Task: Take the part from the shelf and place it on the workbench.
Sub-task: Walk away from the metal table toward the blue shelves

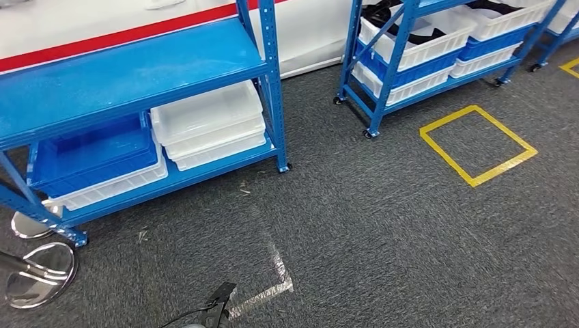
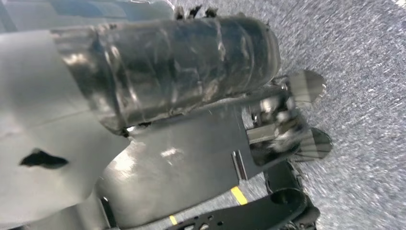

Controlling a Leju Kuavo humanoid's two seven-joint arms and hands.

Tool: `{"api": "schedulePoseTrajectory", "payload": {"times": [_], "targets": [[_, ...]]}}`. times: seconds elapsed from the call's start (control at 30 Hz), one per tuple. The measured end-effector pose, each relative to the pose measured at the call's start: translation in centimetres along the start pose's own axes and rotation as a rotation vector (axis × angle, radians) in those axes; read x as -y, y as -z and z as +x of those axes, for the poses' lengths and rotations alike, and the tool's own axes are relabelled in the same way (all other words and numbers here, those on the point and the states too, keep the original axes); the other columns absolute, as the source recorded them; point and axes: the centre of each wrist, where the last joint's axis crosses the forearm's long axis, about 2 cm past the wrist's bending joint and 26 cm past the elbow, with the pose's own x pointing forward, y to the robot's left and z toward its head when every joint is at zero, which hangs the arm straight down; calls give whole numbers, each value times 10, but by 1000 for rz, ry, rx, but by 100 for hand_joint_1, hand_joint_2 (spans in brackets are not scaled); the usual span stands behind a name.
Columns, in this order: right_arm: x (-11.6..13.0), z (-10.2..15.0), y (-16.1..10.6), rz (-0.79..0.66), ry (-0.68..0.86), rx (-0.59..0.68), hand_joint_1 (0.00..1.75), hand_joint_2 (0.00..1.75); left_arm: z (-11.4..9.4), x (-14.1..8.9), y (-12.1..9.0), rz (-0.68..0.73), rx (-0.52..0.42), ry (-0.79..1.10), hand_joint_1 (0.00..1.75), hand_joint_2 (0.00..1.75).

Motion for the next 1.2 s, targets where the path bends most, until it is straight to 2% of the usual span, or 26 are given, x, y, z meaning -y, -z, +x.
{"api": "schedulePoseTrajectory", "payload": {"times": [0.37,0.57,1.0,1.03,1.13,1.17,1.2], "targets": [[-2,7,0,-5,14,12,0,0,4,-8,4,12,-11,15,0,0],[0,7,0,0,35,-5,0,0,19,0,-2,17,-5,22,0,0],[-3,5,0,-26,52,-7,0,0,27,7,-7,6,7,14,0,0],[-3,4,-1,-25,56,-8,0,0,29,8,-8,6,10,10,0,44],[-3,4,0,-21,88,-19,0,131,28,8,-8,10,7,2,0,175],[-2,4,0,-21,111,-24,0,175,25,8,-7,8,6,10,0,175],[-2,5,0,-22,142,-30,0,175,17,8,-6,2,12,26,0,175]]}}
